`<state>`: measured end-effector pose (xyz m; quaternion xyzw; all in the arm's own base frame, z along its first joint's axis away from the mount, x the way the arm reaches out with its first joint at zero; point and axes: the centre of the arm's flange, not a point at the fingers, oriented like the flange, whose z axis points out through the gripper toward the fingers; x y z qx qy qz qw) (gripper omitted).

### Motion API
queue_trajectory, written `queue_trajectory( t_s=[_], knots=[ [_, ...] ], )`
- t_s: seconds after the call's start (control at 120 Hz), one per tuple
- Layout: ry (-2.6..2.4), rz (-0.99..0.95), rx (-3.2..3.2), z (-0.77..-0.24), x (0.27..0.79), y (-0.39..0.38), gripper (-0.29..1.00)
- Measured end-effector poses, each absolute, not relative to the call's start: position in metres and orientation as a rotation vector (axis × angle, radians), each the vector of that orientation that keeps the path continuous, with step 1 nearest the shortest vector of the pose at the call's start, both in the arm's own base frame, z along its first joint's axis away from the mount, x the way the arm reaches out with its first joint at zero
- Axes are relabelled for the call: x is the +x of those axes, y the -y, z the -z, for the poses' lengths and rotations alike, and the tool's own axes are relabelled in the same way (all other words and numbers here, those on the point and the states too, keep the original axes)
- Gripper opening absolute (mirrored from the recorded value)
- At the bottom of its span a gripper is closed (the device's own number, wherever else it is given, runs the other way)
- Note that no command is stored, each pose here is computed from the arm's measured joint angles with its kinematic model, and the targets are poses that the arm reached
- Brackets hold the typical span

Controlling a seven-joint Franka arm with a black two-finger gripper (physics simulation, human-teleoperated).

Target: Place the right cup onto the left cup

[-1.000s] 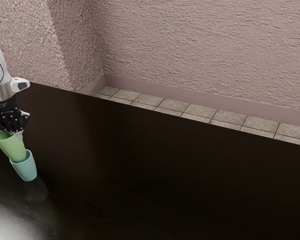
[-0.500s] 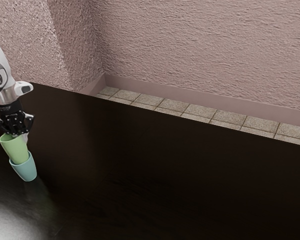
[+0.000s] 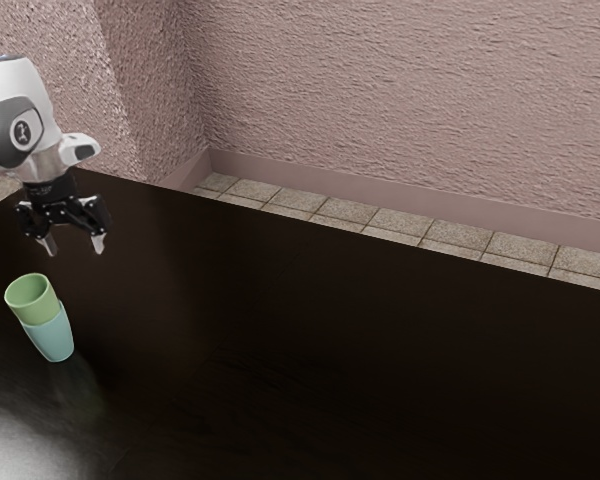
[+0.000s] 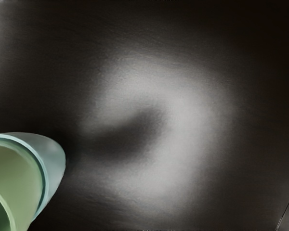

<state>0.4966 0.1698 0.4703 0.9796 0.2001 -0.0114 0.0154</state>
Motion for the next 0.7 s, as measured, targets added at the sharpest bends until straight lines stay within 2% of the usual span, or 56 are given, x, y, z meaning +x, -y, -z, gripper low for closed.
queue_trajectory(
  t_s=[0.383, 0.7],
  knots=[
    [-0.123, 0.041, 3.112, -0.536, 0.534, -0.034, 0.69],
    [0.082, 0.094, 3.163, -0.557, 0.533, 0.009, 0.7]
  ],
)
